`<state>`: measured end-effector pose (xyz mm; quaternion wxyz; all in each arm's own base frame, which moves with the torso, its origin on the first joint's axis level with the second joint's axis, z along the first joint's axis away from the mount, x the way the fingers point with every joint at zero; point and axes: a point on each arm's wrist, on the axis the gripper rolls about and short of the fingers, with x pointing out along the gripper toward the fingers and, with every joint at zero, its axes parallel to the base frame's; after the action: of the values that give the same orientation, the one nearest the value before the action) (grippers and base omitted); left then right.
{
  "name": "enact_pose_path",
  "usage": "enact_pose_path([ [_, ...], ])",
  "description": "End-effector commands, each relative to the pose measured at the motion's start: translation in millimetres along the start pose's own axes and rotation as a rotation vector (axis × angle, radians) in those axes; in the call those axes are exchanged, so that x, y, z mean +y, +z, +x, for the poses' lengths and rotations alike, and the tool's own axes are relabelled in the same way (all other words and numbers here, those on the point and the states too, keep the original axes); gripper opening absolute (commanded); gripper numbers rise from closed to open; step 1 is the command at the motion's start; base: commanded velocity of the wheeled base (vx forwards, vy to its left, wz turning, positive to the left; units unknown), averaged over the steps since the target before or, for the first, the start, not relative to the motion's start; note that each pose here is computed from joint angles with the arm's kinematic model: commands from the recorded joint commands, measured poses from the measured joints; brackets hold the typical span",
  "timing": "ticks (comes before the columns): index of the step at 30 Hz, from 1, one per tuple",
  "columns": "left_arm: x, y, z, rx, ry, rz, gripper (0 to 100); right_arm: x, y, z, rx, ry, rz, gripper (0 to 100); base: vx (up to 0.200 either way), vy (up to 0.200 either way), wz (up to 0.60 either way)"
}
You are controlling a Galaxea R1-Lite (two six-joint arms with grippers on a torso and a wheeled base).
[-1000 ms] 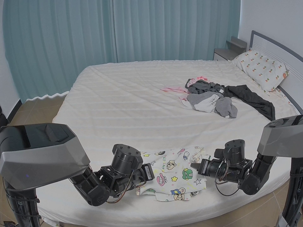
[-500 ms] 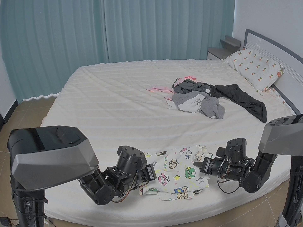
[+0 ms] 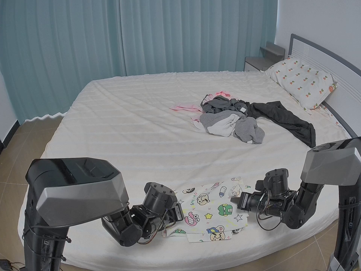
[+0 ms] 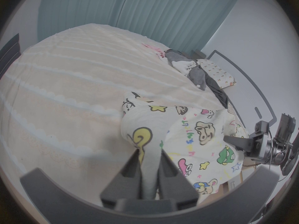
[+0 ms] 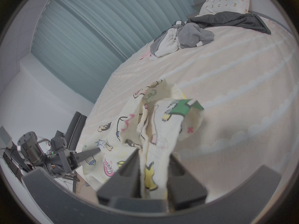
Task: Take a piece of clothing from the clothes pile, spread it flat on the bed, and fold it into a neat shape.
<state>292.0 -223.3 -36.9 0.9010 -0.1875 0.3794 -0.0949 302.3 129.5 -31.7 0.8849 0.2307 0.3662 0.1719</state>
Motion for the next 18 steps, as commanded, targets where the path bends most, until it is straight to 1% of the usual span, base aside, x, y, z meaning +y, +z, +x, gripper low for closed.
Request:
enact_pose_path([
  [1, 11.0, -10.0, 12.1, 0.029, 0.037, 0.003, 100, -10.8, -11.9, 9.5, 0.035, -0.044, -0.004, 100, 0.0, 0.0, 0.0],
  [2, 12.0, -10.5, 13.3, 0.03, 0.041, 0.002, 100, -12.3, -13.0, 9.8, 0.038, -0.049, -0.005, 100, 0.0, 0.0, 0.0],
  [5, 13.4, -8.5, 14.4, 0.019, 0.052, 0.003, 100, -19.1, -12.7, 8.0, 0.038, -0.073, -0.049, 100, 0.0, 0.0, 0.0],
  [8, 17.6, -7.6, 13.7, 0.014, 0.071, -0.001, 100, -23.1, -14.5, 2.5, 0.049, -0.091, -0.074, 100, 0.0, 0.0, 0.0],
  [12, 21.5, -3.8, 0.1, 0.016, 0.077, -0.007, 100, -28.9, -19.6, -8.0, 0.079, -0.114, -0.157, 100, 0.0, 0.0, 0.0],
  [14, 23.6, -5.4, -8.5, 0.033, 0.076, -0.003, 100, -31.2, -24.1, -11.8, 0.101, -0.123, -0.186, 100, 0.0, 0.0, 0.0],
  [16, 28.5, -10.1, -14.6, 0.06, 0.082, 0.023, 100, -31.9, -27.1, -12.2, 0.114, -0.126, -0.213, 100, 0.0, 0.0, 0.0],
  [18, 32.1, -14.1, -16.1, 0.078, 0.09, 0.065, 100, -32.4, -27.7, -12.1, 0.117, -0.132, -0.223, 100, 0.0, 0.0, 0.0],
])
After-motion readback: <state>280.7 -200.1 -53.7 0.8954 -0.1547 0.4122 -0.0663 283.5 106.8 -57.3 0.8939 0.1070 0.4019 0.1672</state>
